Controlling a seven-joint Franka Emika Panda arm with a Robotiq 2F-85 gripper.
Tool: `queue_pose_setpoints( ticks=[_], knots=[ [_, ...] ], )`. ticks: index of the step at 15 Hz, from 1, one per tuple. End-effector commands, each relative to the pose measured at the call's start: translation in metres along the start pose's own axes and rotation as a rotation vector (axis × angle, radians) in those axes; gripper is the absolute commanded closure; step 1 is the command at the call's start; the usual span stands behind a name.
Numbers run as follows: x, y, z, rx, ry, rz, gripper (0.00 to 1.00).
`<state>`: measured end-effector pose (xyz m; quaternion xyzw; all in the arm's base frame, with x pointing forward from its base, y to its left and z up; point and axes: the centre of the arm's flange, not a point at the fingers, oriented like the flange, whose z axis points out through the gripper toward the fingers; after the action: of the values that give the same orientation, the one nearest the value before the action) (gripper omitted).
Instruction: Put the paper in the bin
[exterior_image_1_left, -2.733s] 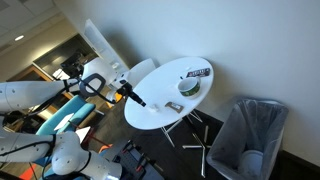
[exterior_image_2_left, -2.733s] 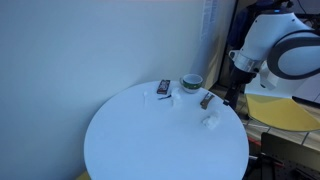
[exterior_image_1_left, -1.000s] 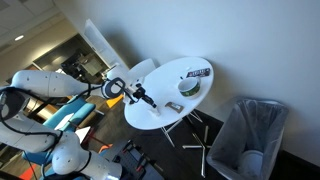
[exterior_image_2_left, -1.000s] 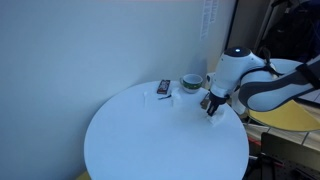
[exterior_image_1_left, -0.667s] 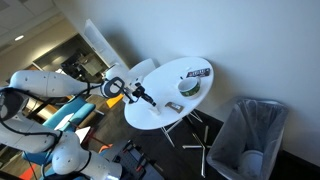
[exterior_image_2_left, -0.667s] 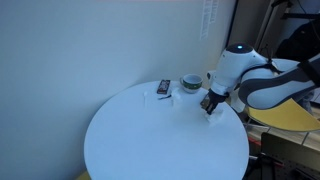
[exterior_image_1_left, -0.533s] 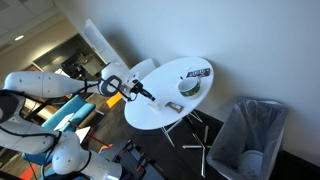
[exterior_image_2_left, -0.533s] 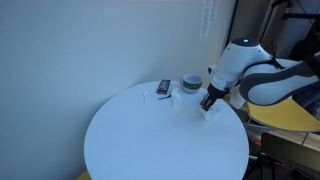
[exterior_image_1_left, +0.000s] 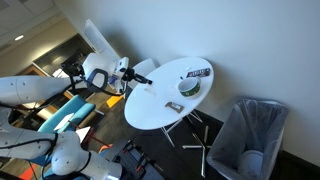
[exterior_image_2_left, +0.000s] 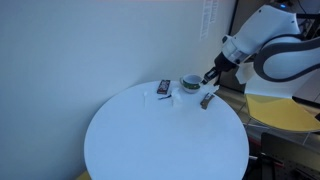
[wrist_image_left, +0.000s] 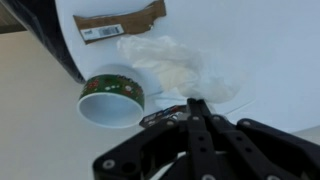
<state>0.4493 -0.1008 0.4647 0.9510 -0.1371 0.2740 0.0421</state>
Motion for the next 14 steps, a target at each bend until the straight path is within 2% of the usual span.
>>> queue_pose_setpoints(
  ticks=[1,5,8,11,14],
  knots=[
    [0.027,0.053,-0.031,-0.050,0.112,0.128,1.00],
    [0.060,0.127,-0.031,-0.128,0.225,0.265,1.00],
    [0.080,0.182,-0.005,-0.204,0.296,0.364,1.00],
    [0.091,0.223,0.034,-0.265,0.293,0.428,1.00],
    [0.096,0.255,0.085,-0.314,0.228,0.473,1.00]
  ],
)
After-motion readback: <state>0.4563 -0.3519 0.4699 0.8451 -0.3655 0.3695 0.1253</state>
